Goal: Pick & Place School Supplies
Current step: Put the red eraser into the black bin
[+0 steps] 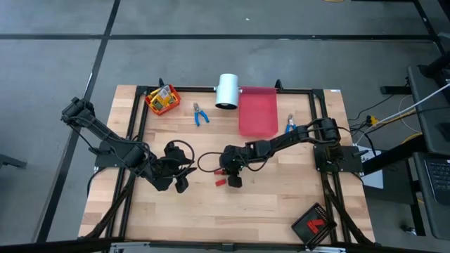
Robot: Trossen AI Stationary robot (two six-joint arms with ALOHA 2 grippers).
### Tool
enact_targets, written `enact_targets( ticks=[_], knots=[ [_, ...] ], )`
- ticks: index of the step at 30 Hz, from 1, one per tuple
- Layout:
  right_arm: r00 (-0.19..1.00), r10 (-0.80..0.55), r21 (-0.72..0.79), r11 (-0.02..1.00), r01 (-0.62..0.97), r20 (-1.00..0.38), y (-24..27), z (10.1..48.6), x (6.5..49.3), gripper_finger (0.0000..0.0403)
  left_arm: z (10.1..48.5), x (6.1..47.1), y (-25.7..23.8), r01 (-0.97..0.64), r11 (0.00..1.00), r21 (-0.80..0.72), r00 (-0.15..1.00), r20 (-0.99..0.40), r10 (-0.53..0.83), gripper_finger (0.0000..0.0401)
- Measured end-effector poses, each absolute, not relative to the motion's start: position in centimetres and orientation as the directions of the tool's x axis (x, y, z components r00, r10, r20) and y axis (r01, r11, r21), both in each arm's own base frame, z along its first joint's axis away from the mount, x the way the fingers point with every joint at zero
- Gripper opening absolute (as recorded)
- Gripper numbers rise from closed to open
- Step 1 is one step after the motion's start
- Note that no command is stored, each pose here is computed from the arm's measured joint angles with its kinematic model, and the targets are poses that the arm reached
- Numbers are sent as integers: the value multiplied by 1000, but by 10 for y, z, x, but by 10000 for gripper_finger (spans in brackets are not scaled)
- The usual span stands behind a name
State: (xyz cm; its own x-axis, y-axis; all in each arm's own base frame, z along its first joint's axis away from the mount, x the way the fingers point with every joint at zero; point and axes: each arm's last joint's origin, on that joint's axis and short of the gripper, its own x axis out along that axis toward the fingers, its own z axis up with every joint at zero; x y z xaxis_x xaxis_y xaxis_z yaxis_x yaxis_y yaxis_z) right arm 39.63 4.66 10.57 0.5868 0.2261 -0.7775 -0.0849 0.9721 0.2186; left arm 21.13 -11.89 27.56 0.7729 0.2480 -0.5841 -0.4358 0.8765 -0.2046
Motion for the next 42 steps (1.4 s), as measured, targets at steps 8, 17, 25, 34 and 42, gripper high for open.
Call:
enact_targets(
  ticks=[8,17,25,34,42],
  knots=[
    [589,164,186,982,-24,-791,54,114,393,14,276,211,-119,-436,874,-213,773,-587,243,127],
    [421,140,146,989,-17,-896,122,197,317,14,276,210,-121,-406,899,-167,774,-586,241,127],
    [218,233,261,959,107,-948,205,246,195,14,276,212,-118,-397,906,-143,777,-577,250,127],
    [36,248,250,951,183,-968,247,244,113,14,280,216,-120,-397,899,-186,808,-536,246,127],
    [11,217,210,927,311,-976,252,229,88,128,284,219,-122,-392,891,-230,832,-502,237,127]
  ],
)
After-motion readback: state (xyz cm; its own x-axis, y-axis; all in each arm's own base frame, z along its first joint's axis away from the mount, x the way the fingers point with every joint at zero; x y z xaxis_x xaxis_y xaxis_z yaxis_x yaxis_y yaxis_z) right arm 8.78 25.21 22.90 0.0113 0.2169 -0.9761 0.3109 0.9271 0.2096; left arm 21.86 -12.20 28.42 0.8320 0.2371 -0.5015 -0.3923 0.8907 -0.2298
